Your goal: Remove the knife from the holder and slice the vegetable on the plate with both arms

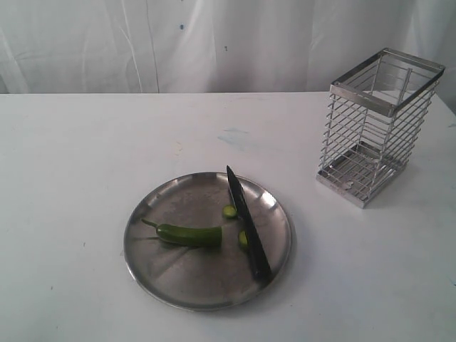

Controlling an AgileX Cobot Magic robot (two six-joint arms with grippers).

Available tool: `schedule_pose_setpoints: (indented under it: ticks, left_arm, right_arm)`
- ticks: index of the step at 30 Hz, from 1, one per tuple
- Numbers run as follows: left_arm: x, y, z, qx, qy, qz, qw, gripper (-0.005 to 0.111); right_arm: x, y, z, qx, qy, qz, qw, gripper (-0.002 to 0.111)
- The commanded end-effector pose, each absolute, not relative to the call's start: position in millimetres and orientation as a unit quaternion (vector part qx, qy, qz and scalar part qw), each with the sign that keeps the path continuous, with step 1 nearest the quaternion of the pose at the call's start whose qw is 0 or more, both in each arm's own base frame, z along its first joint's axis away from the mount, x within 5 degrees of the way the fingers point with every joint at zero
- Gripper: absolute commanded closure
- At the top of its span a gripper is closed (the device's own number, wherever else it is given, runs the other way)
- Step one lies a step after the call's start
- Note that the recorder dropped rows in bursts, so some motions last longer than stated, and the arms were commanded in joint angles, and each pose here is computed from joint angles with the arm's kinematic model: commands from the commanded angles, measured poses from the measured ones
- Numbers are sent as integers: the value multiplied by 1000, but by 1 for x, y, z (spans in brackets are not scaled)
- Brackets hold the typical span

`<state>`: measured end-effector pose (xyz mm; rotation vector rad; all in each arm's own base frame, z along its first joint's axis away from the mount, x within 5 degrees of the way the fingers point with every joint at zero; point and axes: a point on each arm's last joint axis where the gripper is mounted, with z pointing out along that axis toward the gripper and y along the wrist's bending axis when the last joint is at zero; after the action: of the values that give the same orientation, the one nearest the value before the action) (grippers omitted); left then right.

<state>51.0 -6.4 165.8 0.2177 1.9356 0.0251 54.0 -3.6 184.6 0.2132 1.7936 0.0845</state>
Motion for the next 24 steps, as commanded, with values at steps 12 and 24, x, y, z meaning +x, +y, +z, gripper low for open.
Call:
schedule_pose_setpoints:
  ticks: [12, 24]
  left_arm:
    - [51, -6, 166, 75, 819, 8, 569, 107]
    - [52, -6, 167, 75, 819, 8, 570, 107]
  right_arm:
    - [54, -4, 185, 90, 777, 34, 622, 108]
    - [54, -4, 185, 90, 777, 34, 622, 108]
